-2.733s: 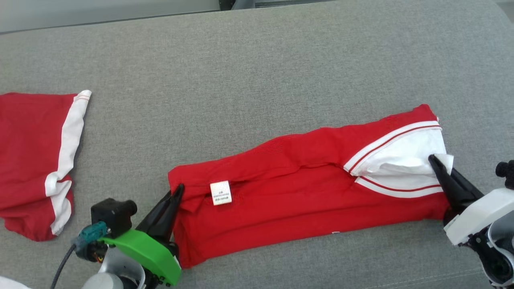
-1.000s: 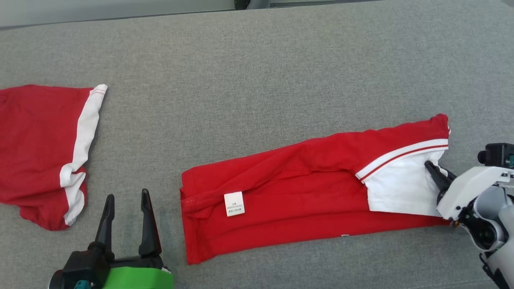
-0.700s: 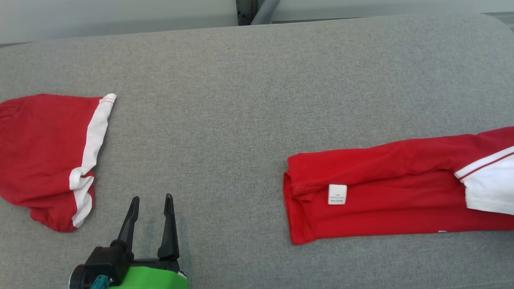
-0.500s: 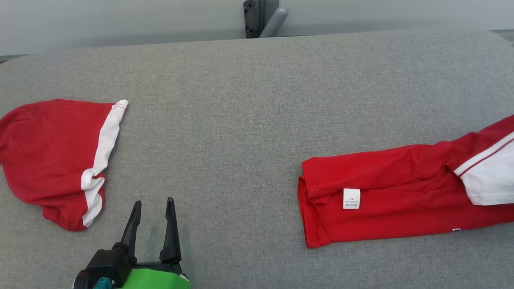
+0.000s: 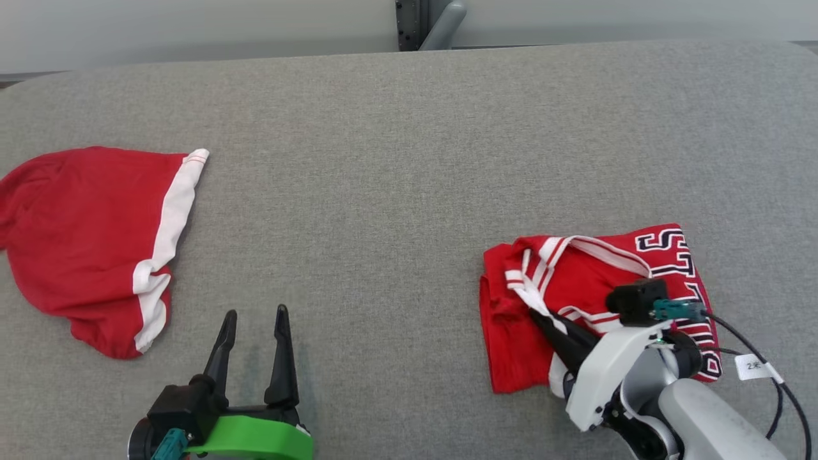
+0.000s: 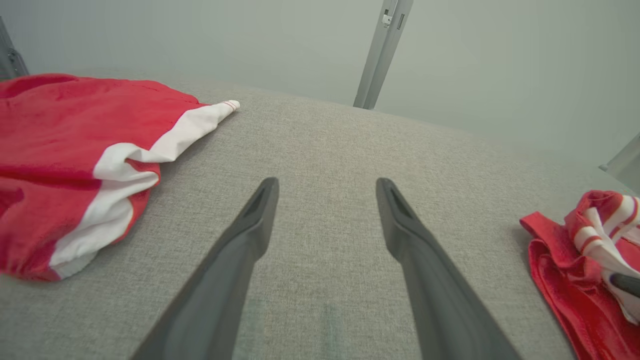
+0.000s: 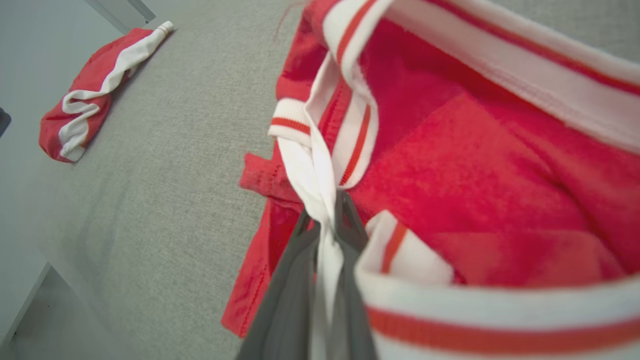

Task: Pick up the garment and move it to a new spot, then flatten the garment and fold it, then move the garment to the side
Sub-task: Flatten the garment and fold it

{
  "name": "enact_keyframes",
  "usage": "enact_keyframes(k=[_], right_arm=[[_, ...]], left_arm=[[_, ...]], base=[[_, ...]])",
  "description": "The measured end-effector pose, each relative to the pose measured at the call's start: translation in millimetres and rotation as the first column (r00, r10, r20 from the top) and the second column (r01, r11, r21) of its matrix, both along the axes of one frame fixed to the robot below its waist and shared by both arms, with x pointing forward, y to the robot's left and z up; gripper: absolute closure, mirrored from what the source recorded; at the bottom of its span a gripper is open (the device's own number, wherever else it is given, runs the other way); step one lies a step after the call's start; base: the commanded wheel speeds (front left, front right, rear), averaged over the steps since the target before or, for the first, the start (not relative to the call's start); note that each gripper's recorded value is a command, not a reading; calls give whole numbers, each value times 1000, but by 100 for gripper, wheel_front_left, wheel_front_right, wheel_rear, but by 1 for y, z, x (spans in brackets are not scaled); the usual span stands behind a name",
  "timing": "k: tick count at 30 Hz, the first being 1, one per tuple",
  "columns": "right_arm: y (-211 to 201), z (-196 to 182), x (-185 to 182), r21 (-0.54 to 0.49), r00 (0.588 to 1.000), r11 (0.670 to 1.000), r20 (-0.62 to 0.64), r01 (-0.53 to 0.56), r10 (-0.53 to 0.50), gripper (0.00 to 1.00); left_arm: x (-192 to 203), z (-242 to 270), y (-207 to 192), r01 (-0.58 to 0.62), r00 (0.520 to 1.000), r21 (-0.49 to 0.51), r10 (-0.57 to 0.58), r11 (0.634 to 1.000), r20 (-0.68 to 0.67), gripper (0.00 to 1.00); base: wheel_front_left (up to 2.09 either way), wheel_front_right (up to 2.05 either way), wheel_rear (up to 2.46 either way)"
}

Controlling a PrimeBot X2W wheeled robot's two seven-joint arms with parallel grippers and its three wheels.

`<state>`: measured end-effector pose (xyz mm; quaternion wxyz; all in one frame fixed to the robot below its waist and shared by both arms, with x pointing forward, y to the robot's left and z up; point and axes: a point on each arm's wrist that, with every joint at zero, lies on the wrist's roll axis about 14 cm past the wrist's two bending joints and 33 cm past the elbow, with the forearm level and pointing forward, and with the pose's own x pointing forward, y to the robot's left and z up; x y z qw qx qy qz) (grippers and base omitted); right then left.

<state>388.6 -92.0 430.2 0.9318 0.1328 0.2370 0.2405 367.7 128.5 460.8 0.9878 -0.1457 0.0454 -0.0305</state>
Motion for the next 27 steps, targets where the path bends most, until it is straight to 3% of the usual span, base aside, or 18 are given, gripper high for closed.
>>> enact_keyframes(k=[5, 7, 8, 11, 13, 16, 19, 23, 24, 25, 27], right_arm=[[30, -10, -3, 11, 998, 998, -15, -55, 55, 100], [33, -11, -4, 3, 998, 998, -12, -65, 65, 42], [35, -11, -5, 1, 998, 998, -7, -68, 68, 0], [41, -3, -7, -5, 995, 996, 28, -92, 92, 0], [39, 24, -5, 17, 988, 996, 128, -84, 81, 0], [30, 59, -13, 120, 977, 992, 215, -31, 5, 0], [-12, 93, -13, 134, 932, 988, 340, 82, -123, 0], [-80, 109, -17, 154, 839, 941, 426, 303, -339, 0], [-97, 106, -19, 146, 816, 922, 431, 358, -385, 17], [-109, 101, -21, 101, 805, 915, 445, 390, -392, 51], [-131, 90, -24, 82, 779, 883, 438, 462, -449, 69]], left_arm=[[-2, -2, 14, -45, 999, 7, 45, 999, -9, 0], [-4, -4, 14, -46, 999, 4, 46, 999, -16, 0], [-4, -4, 13, -44, 999, 2, 44, 999, -18, 0], [-8, -8, 11, -45, 999, -7, 44, 999, -32, 0], [-12, -9, 11, -48, 998, -12, 47, 999, -41, 0], [-21, -10, 19, -81, 996, -14, 80, 997, -50, 0], [-31, -11, 24, -103, 993, -13, 102, 995, -59, 0], [-34, -7, 18, -87, 995, -25, 86, 996, -46, 0], [-34, -5, 14, -74, 996, -28, 73, 997, -42, 0], [-33, -4, 10, -62, 997, -31, 61, 998, -37, 0], [-33, -2, 3, -37, 999, -33, 36, 999, -30, 0]], base=[[0, 0, 0], [0, 0, 0], [0, 0, 0], [0, 0, 0], [0, 0, 0], [0, 0, 0], [0, 0, 0], [0, 0, 0], [0, 0, 0], [0, 0, 0], [0, 0, 0]])
